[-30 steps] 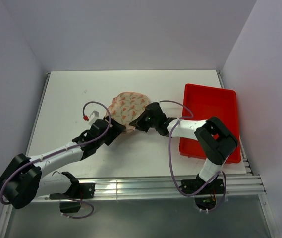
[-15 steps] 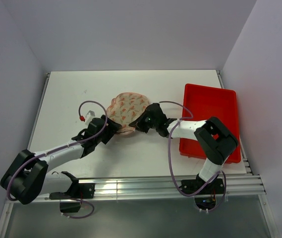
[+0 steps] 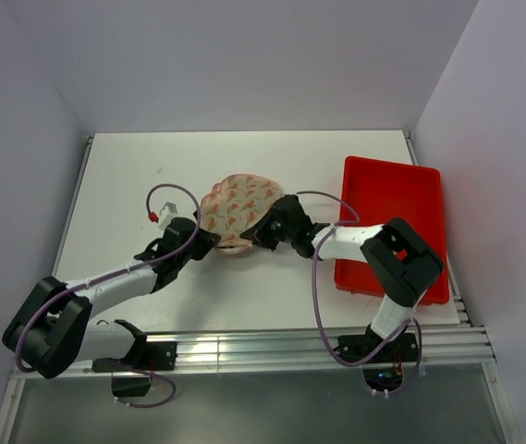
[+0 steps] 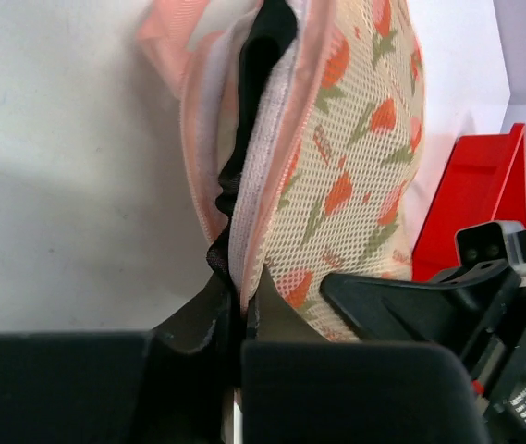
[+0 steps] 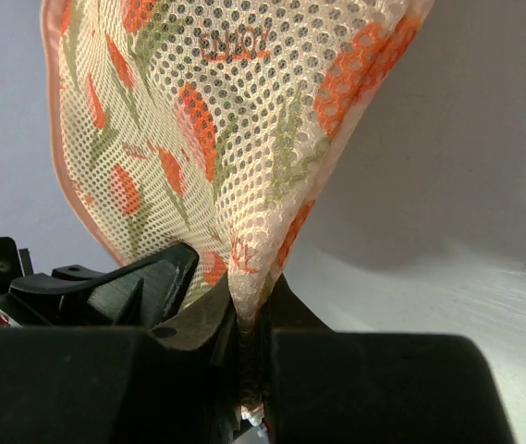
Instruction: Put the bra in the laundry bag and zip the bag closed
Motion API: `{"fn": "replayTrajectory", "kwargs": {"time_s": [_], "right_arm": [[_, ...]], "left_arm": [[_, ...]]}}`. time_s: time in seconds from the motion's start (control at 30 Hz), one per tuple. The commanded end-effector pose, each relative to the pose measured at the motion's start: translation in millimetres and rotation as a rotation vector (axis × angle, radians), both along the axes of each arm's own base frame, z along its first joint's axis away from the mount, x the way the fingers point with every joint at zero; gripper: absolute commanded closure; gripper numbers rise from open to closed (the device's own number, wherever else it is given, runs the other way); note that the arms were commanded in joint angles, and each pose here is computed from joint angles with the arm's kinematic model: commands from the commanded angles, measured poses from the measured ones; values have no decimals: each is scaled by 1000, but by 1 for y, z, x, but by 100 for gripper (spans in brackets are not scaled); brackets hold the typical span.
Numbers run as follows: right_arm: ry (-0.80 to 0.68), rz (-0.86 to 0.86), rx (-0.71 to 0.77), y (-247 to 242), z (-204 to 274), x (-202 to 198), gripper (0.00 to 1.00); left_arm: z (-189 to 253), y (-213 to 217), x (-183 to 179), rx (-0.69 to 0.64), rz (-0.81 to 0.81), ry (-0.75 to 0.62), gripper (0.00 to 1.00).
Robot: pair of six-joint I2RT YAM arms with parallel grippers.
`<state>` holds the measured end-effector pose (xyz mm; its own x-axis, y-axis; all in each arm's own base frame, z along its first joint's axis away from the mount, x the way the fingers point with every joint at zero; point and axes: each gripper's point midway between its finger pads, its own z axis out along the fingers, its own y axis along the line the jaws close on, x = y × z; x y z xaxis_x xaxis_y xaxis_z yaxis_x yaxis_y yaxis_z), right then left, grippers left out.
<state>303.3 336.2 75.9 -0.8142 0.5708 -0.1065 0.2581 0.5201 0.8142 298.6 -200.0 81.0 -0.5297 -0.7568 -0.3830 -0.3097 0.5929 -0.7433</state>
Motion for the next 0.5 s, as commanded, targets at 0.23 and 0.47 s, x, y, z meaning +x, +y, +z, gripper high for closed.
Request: {"fn": "replayTrajectory", "kwargs": {"time_s": [0.23, 0.47], "right_arm": [[-83, 51, 69, 7, 12, 8, 64], [-107, 39, 85, -1, 11, 20, 50]], "left_arm": [[18, 0, 2, 32, -133, -70, 100], [14, -6, -4, -2, -228, -60, 100]]}}
